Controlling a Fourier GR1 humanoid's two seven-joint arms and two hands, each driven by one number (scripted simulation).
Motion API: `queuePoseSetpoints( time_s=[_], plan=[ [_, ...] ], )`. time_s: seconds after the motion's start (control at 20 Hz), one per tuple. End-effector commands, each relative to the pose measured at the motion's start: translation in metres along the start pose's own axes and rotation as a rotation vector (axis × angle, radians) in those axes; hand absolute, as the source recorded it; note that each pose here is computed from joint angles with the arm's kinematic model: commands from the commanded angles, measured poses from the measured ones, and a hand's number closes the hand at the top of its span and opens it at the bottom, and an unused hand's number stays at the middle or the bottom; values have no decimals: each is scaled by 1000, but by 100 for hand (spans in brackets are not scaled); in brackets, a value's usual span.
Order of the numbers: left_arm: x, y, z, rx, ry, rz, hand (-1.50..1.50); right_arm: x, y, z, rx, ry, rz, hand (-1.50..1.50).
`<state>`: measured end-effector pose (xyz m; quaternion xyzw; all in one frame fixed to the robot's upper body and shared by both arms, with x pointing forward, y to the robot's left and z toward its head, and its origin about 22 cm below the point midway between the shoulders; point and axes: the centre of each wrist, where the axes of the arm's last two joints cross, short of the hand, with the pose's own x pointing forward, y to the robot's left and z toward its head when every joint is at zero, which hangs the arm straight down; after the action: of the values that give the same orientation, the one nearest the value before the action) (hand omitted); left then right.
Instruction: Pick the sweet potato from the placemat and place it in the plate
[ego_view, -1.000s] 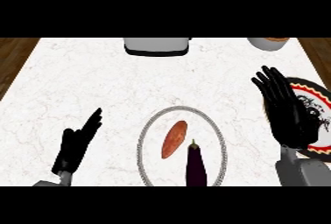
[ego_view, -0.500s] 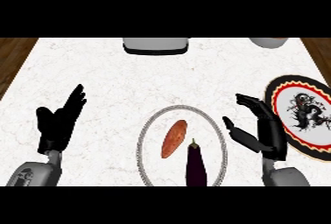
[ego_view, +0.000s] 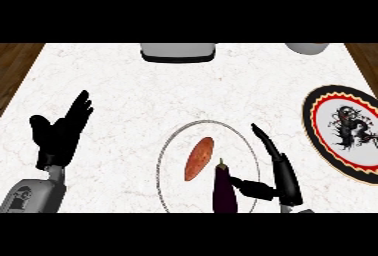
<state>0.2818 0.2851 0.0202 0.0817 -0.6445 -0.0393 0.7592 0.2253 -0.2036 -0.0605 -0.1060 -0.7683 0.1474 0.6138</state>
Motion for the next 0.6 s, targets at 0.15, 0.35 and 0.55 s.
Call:
queuePoseSetpoints(
  time_s=[0.15,0.35,0.55],
  plan=[
    [17,2,-3,20,-11,-7,0,34,11,-11,88,52,126,-150],
    [-7,-6,-1,-9,8,-2,0,51,13,-29,167,117,188,-150],
    [-7,6,0,8,6,10,0,64,20,0,274,203,245,-150]
  ],
)
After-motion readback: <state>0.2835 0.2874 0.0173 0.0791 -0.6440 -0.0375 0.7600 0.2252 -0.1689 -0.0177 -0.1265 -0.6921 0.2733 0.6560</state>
